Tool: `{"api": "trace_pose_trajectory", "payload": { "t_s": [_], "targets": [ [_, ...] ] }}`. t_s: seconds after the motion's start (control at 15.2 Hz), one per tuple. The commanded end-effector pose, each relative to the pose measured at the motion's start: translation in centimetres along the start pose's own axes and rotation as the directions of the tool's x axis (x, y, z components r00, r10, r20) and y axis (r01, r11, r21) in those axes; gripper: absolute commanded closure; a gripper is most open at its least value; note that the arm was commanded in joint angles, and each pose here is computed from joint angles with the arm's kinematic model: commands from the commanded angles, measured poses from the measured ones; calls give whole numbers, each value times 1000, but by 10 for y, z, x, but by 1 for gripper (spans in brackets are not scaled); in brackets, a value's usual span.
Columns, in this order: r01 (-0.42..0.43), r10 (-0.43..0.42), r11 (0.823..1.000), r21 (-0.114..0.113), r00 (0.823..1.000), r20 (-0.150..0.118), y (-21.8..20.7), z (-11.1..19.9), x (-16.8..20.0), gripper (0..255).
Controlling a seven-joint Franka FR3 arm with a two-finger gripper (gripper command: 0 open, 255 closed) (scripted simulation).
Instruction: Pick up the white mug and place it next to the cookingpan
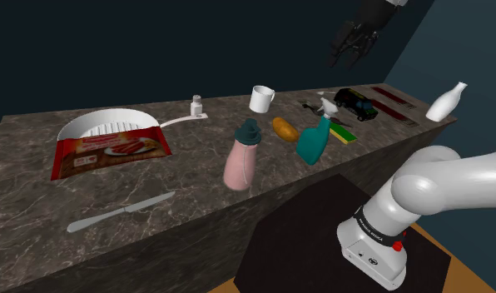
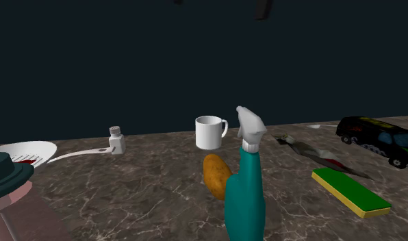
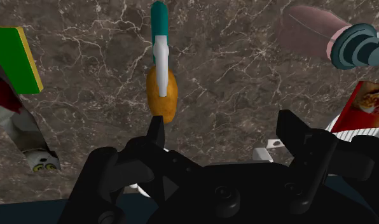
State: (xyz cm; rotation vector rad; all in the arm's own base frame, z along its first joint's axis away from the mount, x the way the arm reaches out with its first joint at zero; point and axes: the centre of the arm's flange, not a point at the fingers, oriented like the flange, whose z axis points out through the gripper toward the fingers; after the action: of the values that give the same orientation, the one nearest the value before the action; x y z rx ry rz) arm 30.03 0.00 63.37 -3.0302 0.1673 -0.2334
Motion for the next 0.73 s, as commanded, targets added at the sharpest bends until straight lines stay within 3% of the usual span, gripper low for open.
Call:
{"api": "trace_pose_trajectory", "payload": {
  "t_s": [0.0,0.66],
  "targets": [
    [0,0,1000,0,1000,0,0,0,0,0],
    [-37,38,999,-35,999,29,8,81,108,0]
  ]
}}
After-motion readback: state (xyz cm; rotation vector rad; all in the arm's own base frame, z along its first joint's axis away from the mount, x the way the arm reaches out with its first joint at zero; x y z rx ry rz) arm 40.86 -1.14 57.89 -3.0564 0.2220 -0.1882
